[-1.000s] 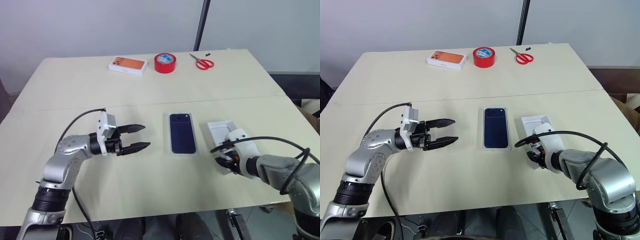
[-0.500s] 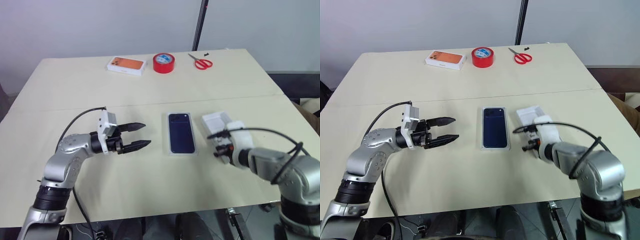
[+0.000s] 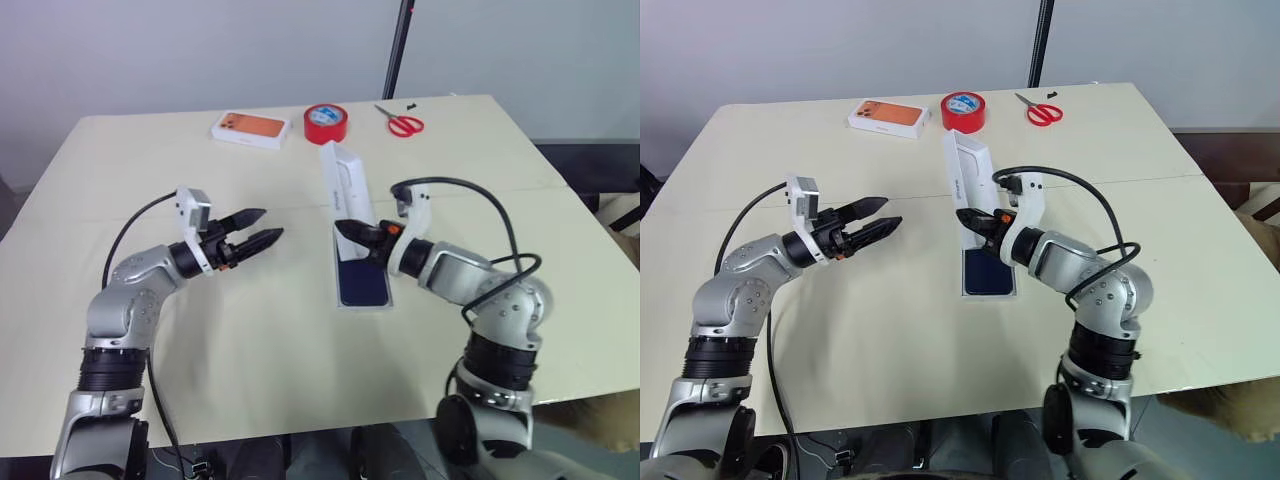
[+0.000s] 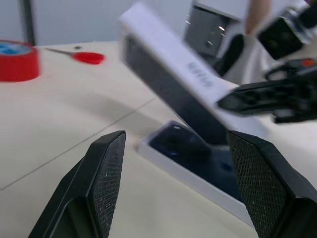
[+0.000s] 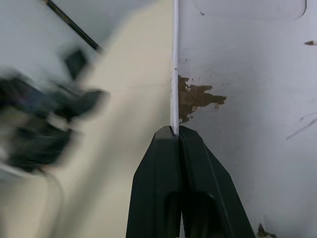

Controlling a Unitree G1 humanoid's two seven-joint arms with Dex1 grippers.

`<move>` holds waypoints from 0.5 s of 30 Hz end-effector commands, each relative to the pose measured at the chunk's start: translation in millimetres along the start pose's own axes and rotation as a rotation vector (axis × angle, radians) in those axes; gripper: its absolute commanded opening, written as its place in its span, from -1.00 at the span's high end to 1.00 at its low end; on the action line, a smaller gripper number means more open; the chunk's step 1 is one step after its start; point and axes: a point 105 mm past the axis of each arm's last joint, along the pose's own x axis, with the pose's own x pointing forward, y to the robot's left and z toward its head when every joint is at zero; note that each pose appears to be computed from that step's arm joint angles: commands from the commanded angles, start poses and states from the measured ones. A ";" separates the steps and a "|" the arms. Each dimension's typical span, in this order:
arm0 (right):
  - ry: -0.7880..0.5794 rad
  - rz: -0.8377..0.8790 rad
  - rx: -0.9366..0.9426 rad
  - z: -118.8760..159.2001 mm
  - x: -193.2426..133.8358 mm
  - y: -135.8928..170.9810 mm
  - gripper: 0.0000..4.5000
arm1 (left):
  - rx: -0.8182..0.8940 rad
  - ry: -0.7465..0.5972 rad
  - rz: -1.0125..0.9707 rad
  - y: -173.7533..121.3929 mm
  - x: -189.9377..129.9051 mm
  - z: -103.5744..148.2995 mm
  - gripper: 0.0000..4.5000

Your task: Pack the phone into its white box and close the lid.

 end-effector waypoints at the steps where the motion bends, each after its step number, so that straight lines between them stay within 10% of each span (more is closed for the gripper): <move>1: -0.105 0.121 0.128 20.2 -5.3 12.3 0.99 | 0.017 -0.051 0.014 1.6 -1.1 12.2 -0.51; 15: 0.053 0.358 0.594 -30.1 -20.1 51.8 0.99 | -0.023 -0.048 0.021 -3.4 -3.2 0.6 -0.51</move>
